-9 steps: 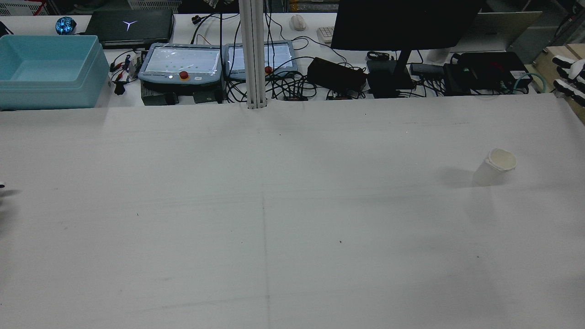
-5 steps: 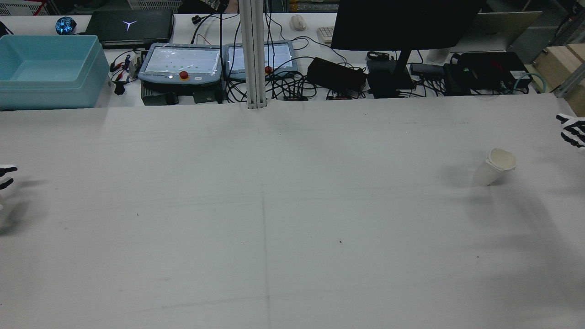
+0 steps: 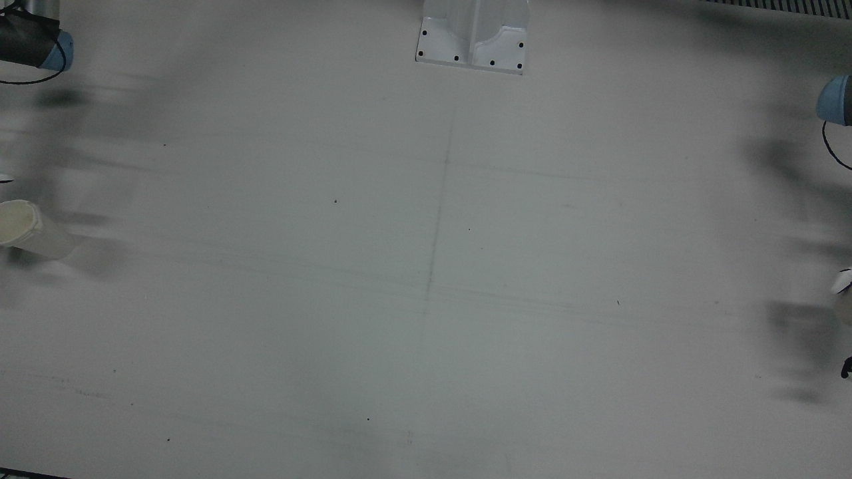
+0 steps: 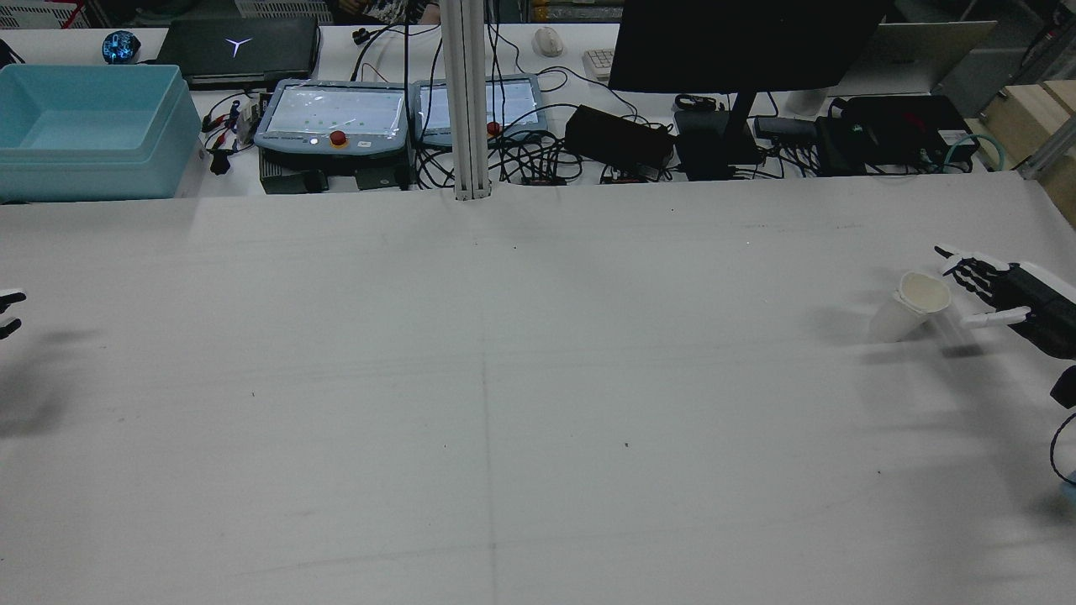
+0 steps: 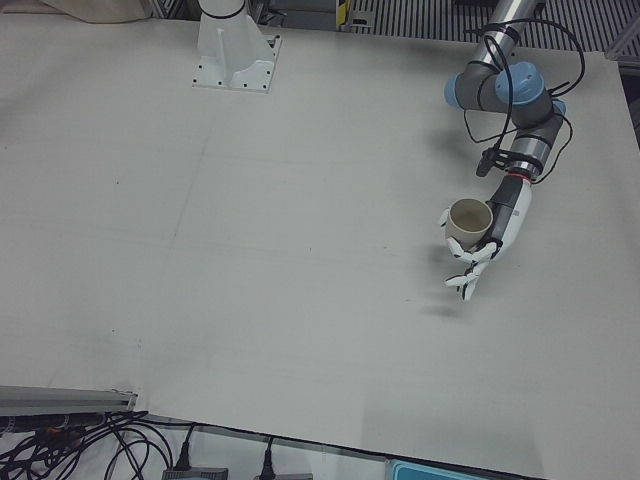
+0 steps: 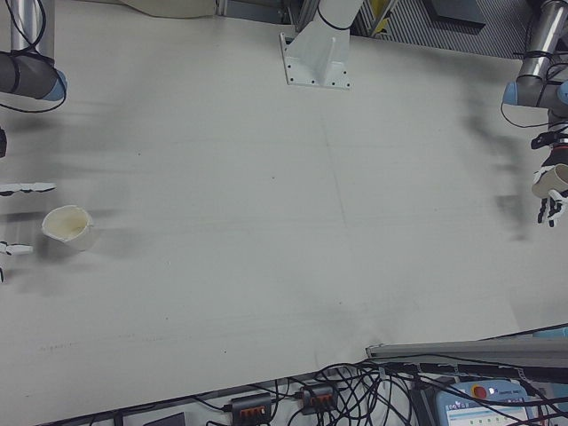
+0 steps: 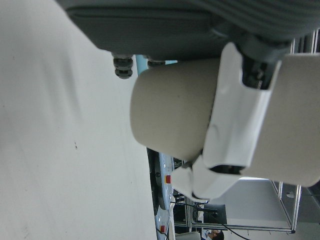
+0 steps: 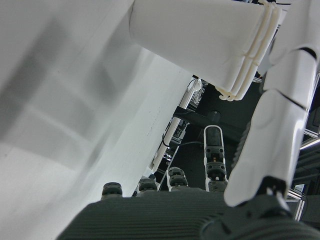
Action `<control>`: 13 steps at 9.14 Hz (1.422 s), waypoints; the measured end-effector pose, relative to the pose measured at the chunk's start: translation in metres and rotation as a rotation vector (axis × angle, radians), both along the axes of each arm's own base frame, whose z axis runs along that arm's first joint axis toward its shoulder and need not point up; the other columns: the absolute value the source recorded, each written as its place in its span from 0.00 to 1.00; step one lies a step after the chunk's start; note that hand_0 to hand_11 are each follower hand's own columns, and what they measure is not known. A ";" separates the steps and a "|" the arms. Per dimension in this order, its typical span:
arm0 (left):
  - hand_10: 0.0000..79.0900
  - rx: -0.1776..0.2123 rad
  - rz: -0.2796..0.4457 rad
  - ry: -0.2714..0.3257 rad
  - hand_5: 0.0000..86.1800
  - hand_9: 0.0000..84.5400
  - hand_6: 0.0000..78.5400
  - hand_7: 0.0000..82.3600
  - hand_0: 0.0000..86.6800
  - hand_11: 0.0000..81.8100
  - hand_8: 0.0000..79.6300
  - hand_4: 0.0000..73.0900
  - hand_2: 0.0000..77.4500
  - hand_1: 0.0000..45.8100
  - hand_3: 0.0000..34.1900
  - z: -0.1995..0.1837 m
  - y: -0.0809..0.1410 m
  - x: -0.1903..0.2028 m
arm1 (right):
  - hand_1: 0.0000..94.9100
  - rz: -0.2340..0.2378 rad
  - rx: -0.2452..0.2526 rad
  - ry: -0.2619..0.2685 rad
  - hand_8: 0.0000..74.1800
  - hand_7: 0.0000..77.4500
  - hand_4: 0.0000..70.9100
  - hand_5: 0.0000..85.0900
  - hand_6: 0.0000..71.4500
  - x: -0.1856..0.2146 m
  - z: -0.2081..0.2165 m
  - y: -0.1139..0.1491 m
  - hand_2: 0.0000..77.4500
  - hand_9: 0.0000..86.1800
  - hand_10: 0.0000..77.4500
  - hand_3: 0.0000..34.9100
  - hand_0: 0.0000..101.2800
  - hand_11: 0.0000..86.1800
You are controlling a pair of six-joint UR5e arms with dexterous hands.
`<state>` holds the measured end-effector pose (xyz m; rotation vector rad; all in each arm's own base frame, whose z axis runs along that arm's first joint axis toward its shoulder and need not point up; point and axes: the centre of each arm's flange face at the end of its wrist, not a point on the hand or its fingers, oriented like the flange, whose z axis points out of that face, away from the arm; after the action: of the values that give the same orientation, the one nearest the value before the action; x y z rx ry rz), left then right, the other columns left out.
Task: Pour water
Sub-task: 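Reach the right hand to the white paper cup and grasp it, then lift the white cup with the right hand toward the beige cup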
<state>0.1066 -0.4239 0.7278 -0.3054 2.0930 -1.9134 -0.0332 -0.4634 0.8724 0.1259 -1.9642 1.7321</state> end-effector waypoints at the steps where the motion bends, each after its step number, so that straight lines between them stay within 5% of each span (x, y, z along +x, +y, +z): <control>1: 0.05 -0.002 -0.004 0.001 0.59 0.05 0.13 0.31 0.82 0.10 0.03 0.53 0.48 0.63 0.23 0.002 0.002 -0.002 | 0.13 -0.002 0.002 0.015 0.01 0.11 0.09 0.22 0.06 0.001 0.001 0.005 0.02 0.01 0.01 0.33 0.51 0.02; 3: 0.05 0.001 -0.006 0.004 0.59 0.05 0.13 0.31 0.83 0.10 0.03 0.53 0.48 0.63 0.24 0.002 0.003 -0.003 | 0.16 -0.004 0.013 0.039 0.01 0.07 0.02 0.19 0.03 -0.001 -0.002 0.004 0.01 0.01 0.01 0.33 0.49 0.01; 8: 0.05 0.007 -0.025 0.011 0.59 0.05 0.13 0.30 0.79 0.10 0.03 0.53 0.48 0.63 0.24 0.004 0.004 -0.006 | 0.18 -0.023 0.057 0.105 0.01 0.15 0.11 0.44 0.07 -0.038 -0.024 -0.027 0.08 0.01 0.01 0.33 0.49 0.01; 12: 0.05 0.003 -0.048 0.011 0.60 0.05 0.13 0.30 0.78 0.10 0.03 0.53 0.48 0.62 0.24 0.018 0.018 -0.019 | 0.14 -0.035 0.082 0.093 0.01 0.15 0.11 0.44 0.08 -0.102 -0.048 -0.042 0.08 0.01 0.01 0.32 0.49 0.00; 13: 0.05 0.001 -0.055 0.010 0.60 0.05 0.13 0.30 0.78 0.10 0.03 0.53 0.48 0.62 0.24 0.023 0.024 -0.024 | 0.20 -0.027 0.089 0.094 0.01 0.15 0.11 0.47 0.08 -0.109 -0.065 -0.048 0.07 0.01 0.00 0.26 0.50 0.00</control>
<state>0.0829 -0.3997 0.7509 -0.2604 2.1298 -1.9463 -0.1421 -0.5112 0.8074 0.2067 -1.9653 1.5929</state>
